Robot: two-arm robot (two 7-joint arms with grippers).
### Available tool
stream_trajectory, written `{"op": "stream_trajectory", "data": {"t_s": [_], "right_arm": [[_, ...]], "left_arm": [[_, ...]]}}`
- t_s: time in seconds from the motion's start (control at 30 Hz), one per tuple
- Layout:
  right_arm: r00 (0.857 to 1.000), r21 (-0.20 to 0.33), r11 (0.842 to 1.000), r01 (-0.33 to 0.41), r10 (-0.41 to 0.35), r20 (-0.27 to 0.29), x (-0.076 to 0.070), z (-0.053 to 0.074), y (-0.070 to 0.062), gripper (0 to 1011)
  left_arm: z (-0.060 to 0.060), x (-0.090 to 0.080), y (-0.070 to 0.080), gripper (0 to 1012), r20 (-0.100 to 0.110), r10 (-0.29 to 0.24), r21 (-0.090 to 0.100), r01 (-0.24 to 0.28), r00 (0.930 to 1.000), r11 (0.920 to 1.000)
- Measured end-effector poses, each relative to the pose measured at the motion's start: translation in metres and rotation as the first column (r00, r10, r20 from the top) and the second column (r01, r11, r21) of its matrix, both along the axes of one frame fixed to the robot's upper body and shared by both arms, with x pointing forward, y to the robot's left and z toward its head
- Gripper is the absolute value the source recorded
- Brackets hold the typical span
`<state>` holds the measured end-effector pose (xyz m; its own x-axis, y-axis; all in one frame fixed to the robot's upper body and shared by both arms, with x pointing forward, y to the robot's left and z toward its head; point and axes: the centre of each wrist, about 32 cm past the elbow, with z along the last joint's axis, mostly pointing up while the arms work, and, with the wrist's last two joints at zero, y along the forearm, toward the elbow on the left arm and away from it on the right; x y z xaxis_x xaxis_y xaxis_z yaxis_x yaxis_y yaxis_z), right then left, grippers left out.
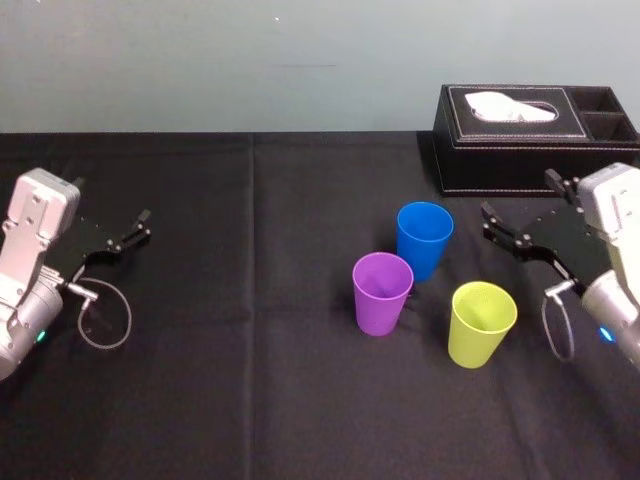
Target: Stack the three plastic cups sequentially using one hand.
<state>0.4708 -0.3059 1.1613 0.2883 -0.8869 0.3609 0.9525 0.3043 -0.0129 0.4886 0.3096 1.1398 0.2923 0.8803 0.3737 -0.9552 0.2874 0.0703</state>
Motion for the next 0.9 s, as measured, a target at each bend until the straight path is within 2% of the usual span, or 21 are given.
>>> {"op": "stream_trajectory", "data": {"t_s": [0.2, 0.37, 0.5, 0.67, 0.9], "right_arm": [[1.000, 0.042, 0.999, -0.009, 0.010, -0.023, -0.028, 0.007, -0.012, 1000], [0.998, 0.077, 0.997, -0.028, 0.033, -0.054, -0.051, 0.007, -0.021, 1000], [0.996, 0.107, 0.993, -0.051, 0.059, -0.071, -0.073, 0.004, -0.025, 1000], [0.994, 0.134, 0.989, -0.059, 0.071, -0.086, -0.094, -0.003, -0.026, 1000], [0.987, 0.158, 0.986, -0.062, 0.084, -0.134, -0.117, -0.009, -0.032, 1000]], "left_arm": [[0.000, 0.000, 0.000, 1012, 0.000, 0.000, 0.000, 0.000, 1.0000, 1.0000], [0.000, 0.000, 0.000, 1011, 0.000, 0.000, 0.000, 0.000, 1.0000, 1.0000], [0.000, 0.000, 0.000, 1011, 0.000, 0.000, 0.000, 0.000, 1.0000, 1.0000], [0.000, 0.000, 0.000, 1011, 0.000, 0.000, 0.000, 0.000, 1.0000, 1.0000], [0.000, 0.000, 0.000, 1011, 0.000, 0.000, 0.000, 0.000, 1.0000, 1.0000]]}}
